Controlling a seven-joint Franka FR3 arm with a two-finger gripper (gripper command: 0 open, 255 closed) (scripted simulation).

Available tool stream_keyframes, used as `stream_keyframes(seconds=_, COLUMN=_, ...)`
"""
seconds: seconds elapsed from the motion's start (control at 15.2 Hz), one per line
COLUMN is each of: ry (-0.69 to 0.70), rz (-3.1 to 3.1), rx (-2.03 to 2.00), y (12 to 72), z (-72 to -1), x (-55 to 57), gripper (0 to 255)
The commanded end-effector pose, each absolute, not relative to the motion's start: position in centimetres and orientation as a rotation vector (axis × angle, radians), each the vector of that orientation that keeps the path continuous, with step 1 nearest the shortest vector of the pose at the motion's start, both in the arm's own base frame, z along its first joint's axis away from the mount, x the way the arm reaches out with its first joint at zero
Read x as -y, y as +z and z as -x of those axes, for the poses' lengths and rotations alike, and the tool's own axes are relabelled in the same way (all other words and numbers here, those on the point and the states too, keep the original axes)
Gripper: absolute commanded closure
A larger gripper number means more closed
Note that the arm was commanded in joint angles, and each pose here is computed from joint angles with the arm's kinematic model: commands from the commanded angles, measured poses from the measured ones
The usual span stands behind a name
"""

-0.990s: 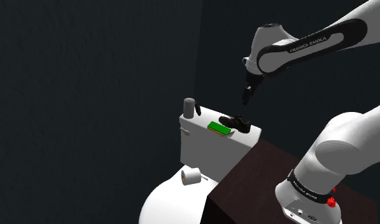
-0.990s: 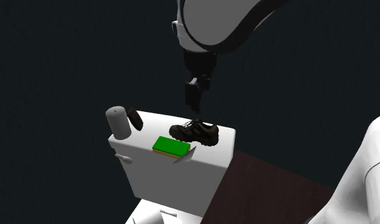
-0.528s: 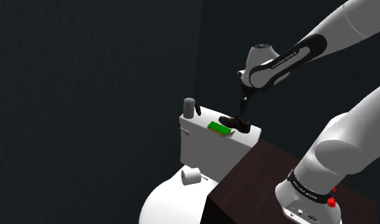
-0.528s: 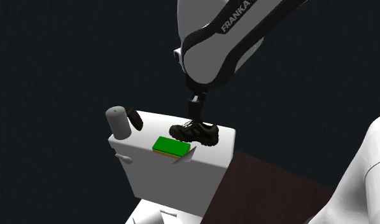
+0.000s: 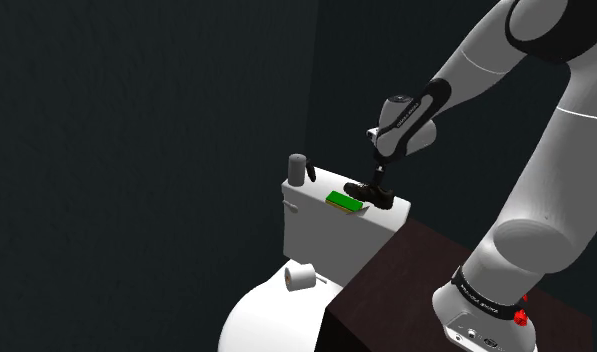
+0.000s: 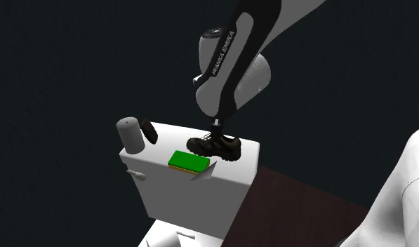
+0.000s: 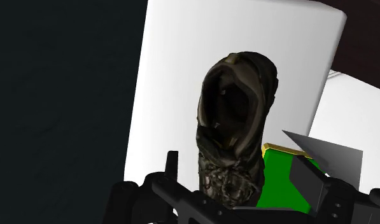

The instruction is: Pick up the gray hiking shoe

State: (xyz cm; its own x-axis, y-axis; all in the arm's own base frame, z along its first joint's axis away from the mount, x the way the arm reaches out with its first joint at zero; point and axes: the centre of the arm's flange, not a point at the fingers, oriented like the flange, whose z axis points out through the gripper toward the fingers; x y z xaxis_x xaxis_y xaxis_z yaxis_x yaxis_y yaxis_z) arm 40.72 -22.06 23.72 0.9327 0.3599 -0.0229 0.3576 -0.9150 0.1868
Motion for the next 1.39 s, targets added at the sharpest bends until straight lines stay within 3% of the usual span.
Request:
stream_keyframes(seconds=0.0, ry=0.019, rz=-2.898, rx=-0.555, y=22.5, z=-40.9, x=22.3, gripper=0)
stream_keyframes(seconds=0.46, ry=0.019, rz=-2.898, rx=-0.555, y=19.6, z=-40.9, x=22.3, gripper=0)
stream_keyframes(seconds=0.53, ry=0.019, rz=-2.898, rx=-0.555, y=19.5, z=-41.0, x=22.2, gripper=255)
stream_keyframes(seconds=1.32, ry=0.019, rz=-2.898, rx=-0.555, y=21.2, z=-40.9, x=22.3, gripper=255)
